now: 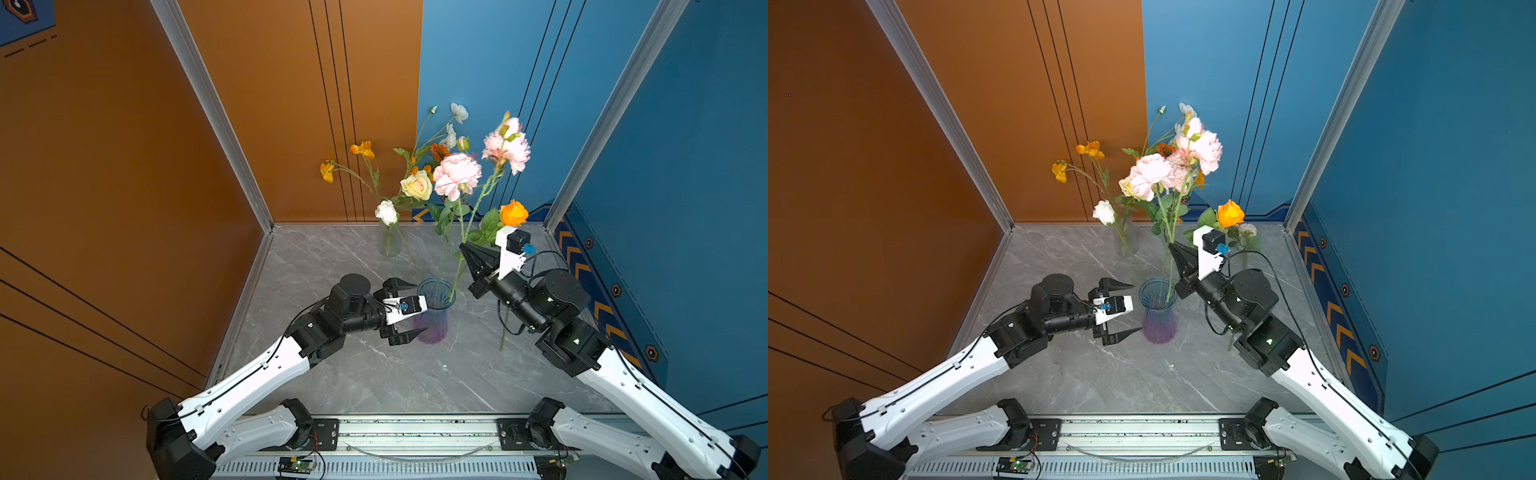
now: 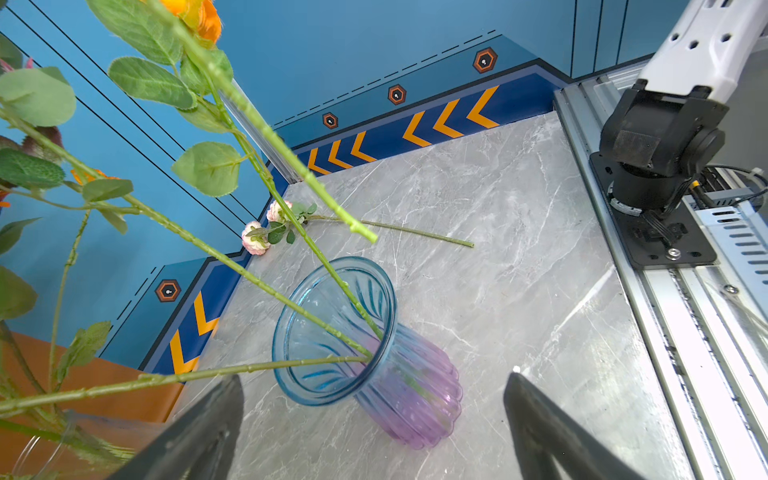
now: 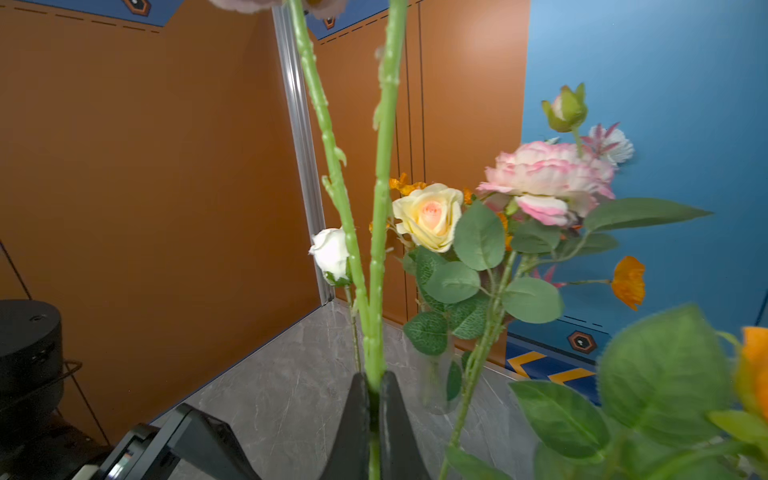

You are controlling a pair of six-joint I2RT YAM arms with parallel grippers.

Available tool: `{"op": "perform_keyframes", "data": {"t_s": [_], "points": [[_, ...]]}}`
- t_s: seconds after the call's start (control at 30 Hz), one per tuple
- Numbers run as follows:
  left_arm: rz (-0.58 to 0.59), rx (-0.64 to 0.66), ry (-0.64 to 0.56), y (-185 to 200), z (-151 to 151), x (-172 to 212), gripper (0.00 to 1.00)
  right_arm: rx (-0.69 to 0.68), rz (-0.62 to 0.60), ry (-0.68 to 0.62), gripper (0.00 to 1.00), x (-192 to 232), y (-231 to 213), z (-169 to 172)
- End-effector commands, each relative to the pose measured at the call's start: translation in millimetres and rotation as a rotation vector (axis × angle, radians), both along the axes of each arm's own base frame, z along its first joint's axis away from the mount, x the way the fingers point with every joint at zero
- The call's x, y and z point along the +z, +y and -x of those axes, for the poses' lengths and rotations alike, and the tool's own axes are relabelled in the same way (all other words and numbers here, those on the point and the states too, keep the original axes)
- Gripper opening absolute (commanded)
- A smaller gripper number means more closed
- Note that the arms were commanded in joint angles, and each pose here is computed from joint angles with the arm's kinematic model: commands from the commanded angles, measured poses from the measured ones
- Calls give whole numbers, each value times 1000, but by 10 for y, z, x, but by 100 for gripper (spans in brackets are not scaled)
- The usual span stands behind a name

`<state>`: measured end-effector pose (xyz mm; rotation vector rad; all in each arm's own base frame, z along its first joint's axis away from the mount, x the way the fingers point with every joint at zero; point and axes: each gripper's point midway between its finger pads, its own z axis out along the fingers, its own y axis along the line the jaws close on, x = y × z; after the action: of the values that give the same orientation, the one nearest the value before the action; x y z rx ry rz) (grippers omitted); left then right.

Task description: Arrange the flowers into the vase

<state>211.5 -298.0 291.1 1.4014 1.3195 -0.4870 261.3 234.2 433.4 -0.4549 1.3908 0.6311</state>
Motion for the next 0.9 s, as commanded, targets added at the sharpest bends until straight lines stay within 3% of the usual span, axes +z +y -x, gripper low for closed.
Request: {"op": "perform_keyframes", "data": {"t_s": [0.0, 0.13, 0.37, 0.5, 0.67, 0.87], "points": [[7, -30, -18, 5, 76, 120, 98, 6, 37, -126, 0, 105, 233, 29], [19, -32, -45, 45, 114, 231, 98, -10, 120, -168, 0, -264, 447, -12], [24, -20, -64, 197, 240, 340, 98, -95, 183, -174, 0, -662, 421, -158], [-5, -3, -59, 235, 287, 222, 98, -110, 152, -162, 0, -583, 370, -184], [-16, -14, -46, 196, 298, 166, 98, -7, 178, -109, 0, -429, 490, -91], [-30, -18, -28, 166, 277, 94, 98, -14, 109, -161, 0, -218, 402, 26]]}}
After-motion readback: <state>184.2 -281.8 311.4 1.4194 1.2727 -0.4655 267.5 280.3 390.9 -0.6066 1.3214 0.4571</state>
